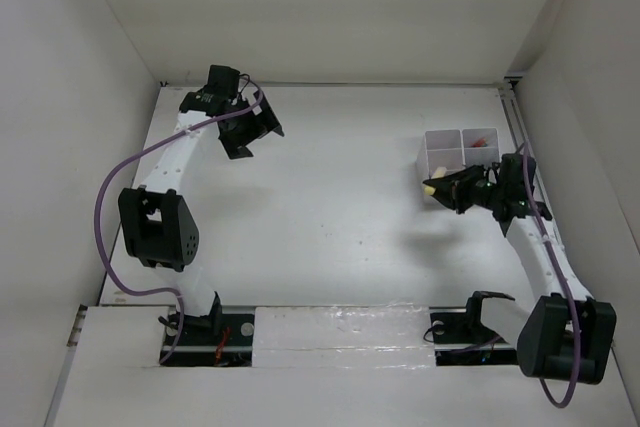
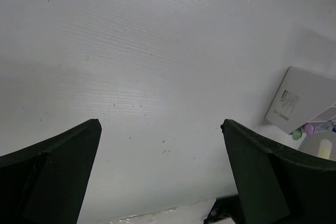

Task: Sort the stationery into containers
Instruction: Place the stationery in the storage box.

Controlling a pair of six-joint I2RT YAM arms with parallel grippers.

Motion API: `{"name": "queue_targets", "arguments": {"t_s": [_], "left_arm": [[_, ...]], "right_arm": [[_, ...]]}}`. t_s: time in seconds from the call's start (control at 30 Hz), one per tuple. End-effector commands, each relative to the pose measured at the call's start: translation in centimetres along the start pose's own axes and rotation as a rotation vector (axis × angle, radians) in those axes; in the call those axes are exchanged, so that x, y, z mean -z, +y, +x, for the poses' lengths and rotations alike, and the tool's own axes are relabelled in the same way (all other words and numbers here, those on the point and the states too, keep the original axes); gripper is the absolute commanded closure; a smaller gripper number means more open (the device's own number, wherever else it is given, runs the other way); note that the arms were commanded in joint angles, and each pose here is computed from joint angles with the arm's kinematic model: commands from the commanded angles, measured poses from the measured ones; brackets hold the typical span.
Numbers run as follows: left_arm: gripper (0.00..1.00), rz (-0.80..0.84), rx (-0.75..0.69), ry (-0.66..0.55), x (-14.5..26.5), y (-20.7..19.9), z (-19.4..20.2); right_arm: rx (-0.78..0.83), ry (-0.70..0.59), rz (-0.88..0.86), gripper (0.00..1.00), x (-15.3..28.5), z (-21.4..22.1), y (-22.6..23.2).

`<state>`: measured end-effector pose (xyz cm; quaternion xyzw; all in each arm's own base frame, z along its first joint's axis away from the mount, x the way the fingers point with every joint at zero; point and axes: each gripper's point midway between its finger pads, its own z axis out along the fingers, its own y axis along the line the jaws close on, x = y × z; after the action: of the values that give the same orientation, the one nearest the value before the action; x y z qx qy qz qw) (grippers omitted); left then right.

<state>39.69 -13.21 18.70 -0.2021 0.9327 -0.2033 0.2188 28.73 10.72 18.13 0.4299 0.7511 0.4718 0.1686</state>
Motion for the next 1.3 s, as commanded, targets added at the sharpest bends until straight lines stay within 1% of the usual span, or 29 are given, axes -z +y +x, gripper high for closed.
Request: {"name": "queue_targets", "arguments": {"t_s": [0.0,0.1,0.23,0.3,0.5,0.63,0.8,0.97,1.07,1.27], "left_arm": [[0.00,0.023,-0.037,0.004,-0.1,-0.4,-0.1],[0.00,0.018,-0.035,0.011,-0.3,-0.4,0.0],[0.00,0.039,-0.046,0.016,-0.2,-0.8,0.0],[0.00,0.040,-0.047,0.015,-0.5,-0.7,0.0],[0.00,0.053,-0.042,0.046,-1.1,-0.6,0.7],[0.00,0.061,-0.042,0.053,-1.2,-0.6,0.9],[0.00,0.063,-0.040,0.065,-1.7,-0.5,1.1],[0.00,0.065,-0.038,0.078,-1.9,-0.4,1.5],[0.00,0.068,-0.035,0.093,-2.2,-0.4,1.7],[0.00,0.087,-0.041,0.118,-2.6,-0.5,2.1]], "right_arm": [[-0.012,0.041,-0.103,1.00,0.6,0.4,1.7],[-0.022,0.065,-0.118,1.00,0.6,0.4,1.7],[0.010,0.104,-0.113,1.00,0.7,0.5,2.1],[0.026,0.106,-0.102,1.00,0.5,0.2,2.4],[0.009,0.067,-0.082,1.00,0.7,-1.4,2.3],[-0.003,0.045,-0.063,1.00,0.6,-2.5,1.5],[-0.047,0.027,-0.016,1.00,0.5,-3.0,-0.8],[-0.067,-0.009,-0.016,1.00,0.8,-3.9,-1.5],[-0.090,-0.017,-0.001,1.00,0.7,-4.1,-3.0],[-0.093,-0.016,0.002,1.00,0.3,-4.0,-4.0]]}}
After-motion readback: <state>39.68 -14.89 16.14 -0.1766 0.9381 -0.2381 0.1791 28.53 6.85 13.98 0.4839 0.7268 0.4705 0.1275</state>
